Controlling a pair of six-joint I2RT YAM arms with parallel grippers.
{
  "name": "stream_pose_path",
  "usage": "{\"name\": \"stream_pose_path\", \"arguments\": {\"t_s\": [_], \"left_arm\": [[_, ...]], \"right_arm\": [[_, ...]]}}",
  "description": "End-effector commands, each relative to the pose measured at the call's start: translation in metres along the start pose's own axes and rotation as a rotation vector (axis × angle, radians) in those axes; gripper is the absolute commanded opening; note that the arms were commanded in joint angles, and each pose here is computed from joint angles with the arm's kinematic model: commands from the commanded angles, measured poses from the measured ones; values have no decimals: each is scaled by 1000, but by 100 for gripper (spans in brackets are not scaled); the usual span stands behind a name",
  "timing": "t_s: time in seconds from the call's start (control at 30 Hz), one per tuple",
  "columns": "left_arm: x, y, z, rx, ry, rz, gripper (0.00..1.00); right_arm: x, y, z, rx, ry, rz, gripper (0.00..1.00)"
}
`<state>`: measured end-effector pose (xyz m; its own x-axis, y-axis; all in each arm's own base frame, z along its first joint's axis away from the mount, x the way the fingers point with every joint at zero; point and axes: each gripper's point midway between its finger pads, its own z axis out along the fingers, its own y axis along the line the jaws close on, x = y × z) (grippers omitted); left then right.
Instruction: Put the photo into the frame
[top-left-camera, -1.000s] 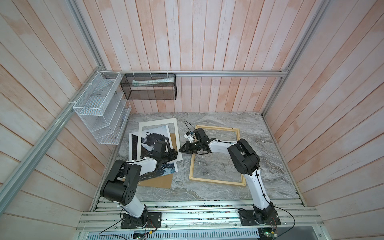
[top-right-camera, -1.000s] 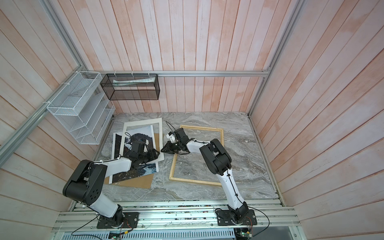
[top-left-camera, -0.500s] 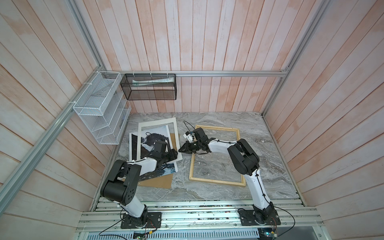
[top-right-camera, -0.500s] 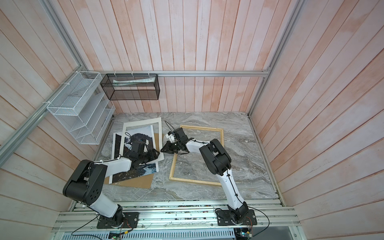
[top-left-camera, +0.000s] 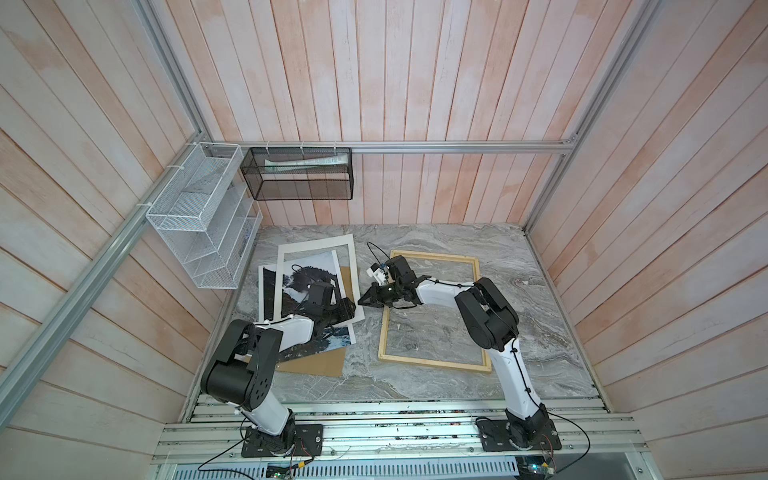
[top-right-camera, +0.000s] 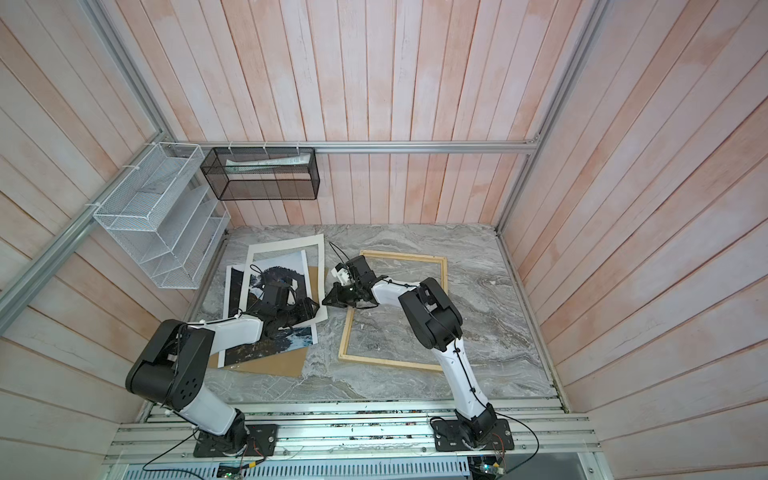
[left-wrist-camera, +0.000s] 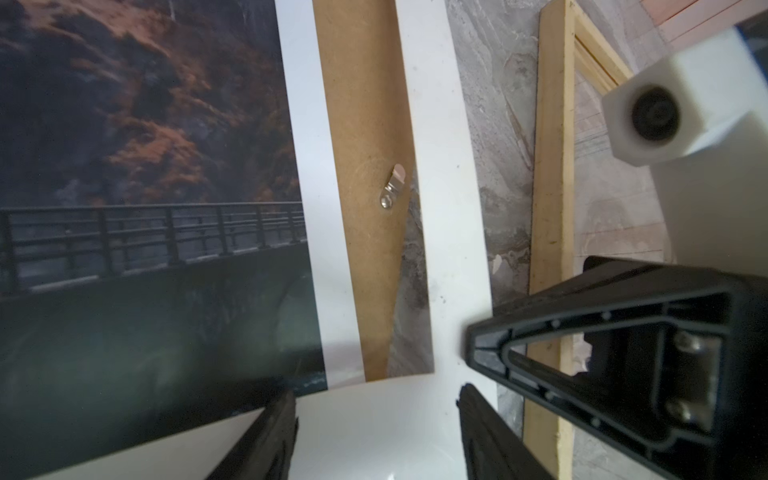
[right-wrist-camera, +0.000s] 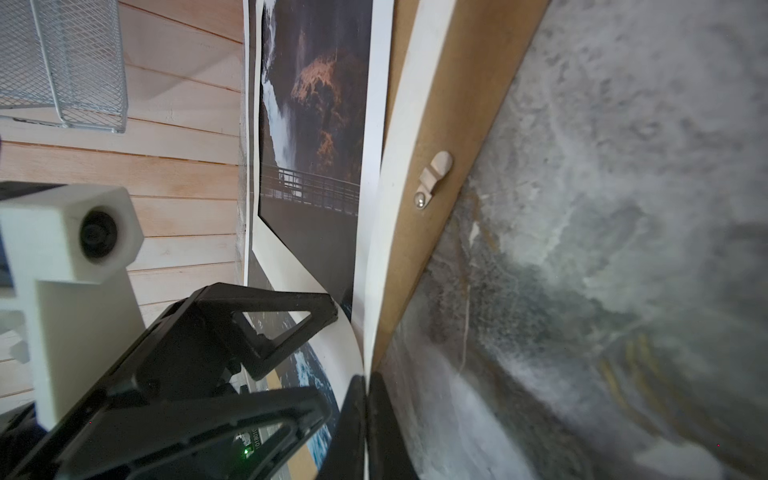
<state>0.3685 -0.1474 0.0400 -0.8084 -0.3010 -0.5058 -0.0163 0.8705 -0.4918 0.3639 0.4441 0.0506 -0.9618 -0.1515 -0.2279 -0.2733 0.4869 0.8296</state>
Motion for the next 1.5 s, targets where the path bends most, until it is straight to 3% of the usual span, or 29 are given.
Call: {"name": "stream_pose_path", "arguments": {"t_s": [0.0, 0.7, 1.2, 1.47], "left_arm": [[18, 5, 1, -24, 71, 6, 65], [-11, 3, -20, -83, -30, -8, 68], [-25, -9, -35, -41, -116, -23, 70], [-30, -29, -33, 16, -134, 0, 71]], "right_arm": [[-1, 7, 4, -6, 8, -35, 5], [-3, 25, -17, -13, 0, -134, 0], [3, 34, -65, -4, -27, -241, 0], [24, 25, -95, -41, -21, -214, 0]]}}
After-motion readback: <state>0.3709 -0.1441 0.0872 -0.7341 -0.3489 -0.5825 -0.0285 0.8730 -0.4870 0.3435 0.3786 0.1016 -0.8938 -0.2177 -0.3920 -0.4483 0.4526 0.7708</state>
